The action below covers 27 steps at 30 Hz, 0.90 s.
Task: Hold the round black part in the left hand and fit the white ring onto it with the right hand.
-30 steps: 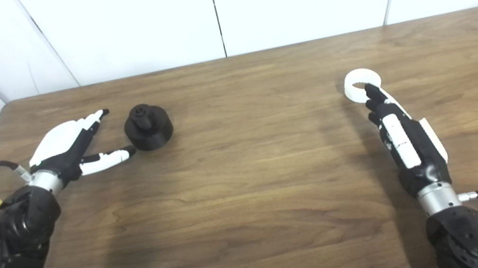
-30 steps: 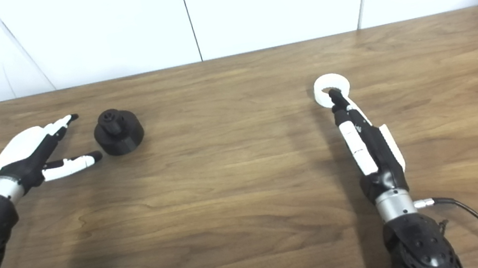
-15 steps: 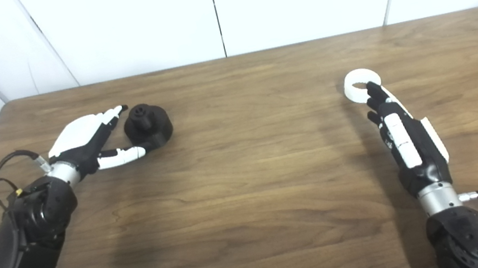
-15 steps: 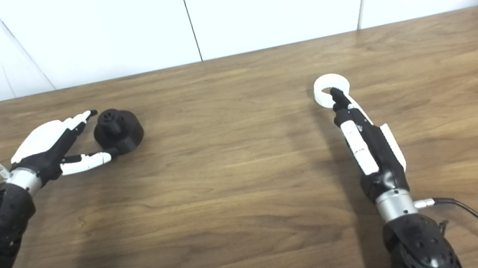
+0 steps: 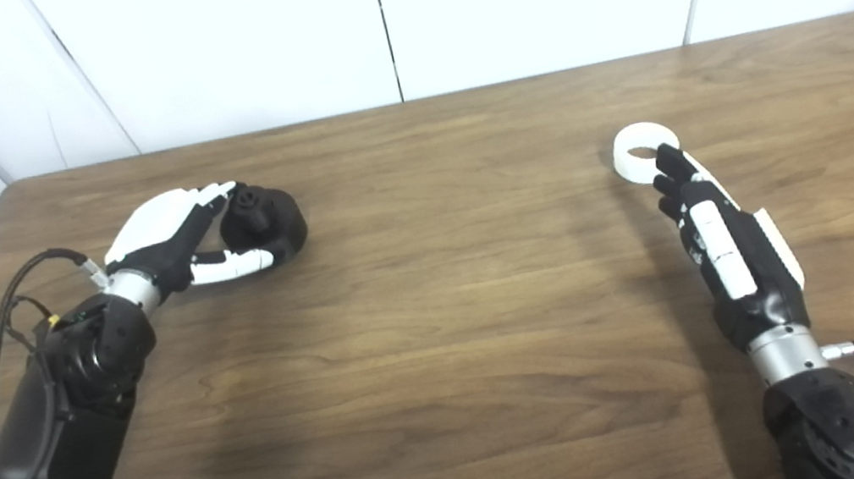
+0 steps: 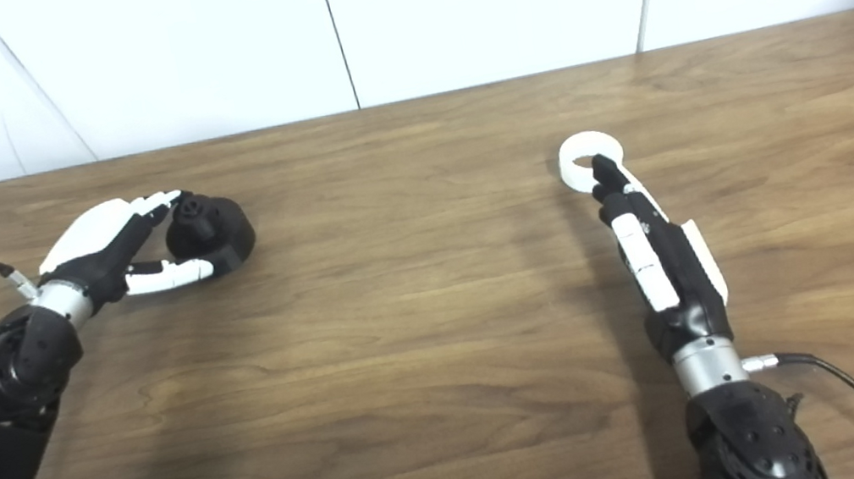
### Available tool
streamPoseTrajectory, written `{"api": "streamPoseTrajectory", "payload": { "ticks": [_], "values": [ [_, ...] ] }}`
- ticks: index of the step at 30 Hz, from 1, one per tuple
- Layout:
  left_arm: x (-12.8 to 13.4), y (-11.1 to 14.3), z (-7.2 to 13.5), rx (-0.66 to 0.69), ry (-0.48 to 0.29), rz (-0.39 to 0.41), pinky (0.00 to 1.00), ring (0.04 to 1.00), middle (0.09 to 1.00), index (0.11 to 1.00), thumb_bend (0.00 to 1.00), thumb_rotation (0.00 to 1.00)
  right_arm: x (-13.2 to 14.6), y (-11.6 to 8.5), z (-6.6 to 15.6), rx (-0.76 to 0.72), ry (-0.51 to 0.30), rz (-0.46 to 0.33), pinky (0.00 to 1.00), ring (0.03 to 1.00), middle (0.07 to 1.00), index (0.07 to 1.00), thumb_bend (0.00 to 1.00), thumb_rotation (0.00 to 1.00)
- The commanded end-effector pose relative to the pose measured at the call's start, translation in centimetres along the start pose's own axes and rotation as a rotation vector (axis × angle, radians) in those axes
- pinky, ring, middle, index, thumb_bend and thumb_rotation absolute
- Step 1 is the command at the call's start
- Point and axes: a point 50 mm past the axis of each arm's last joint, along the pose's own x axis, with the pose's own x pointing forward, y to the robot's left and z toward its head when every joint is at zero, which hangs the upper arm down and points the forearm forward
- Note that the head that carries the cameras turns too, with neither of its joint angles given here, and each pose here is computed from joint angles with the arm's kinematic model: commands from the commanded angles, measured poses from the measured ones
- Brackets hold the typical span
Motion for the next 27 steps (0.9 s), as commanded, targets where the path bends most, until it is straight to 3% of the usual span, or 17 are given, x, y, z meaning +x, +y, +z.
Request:
{"api": "streamPoseTrajectory", "payload": {
  "ticks": [1, 11, 27],
  "values": [
    [0.8, 3.5, 0.3, 0.025, -0.005, 0.091, 0.97, 1.000, 0.977, 0.933, 0.77, 0.62, -0.7, 0.4, 0.9, 0.020, -0.062, -0.007, 0.95, 0.941, 0.942, 0.920, 0.51, 0.87],
    [1.4, 3.2, 0.2, 0.025, 0.020, 0.094, 0.91, 1.000, 0.971, 0.938, 0.87, 0.61, -0.6, -0.1, 1.0, 0.007, -0.067, -0.002, 0.96, 0.942, 0.939, 0.918, 0.56, 0.87],
    [2.0, 2.1, 0.1, 0.050, 0.035, 0.096, 0.90, 0.994, 0.945, 0.932, 0.93, 0.66, -0.5, -0.8, 1.5, -0.028, -0.092, 0.029, 0.95, 0.930, 0.925, 0.896, 0.59, 0.85]
  ]
}}
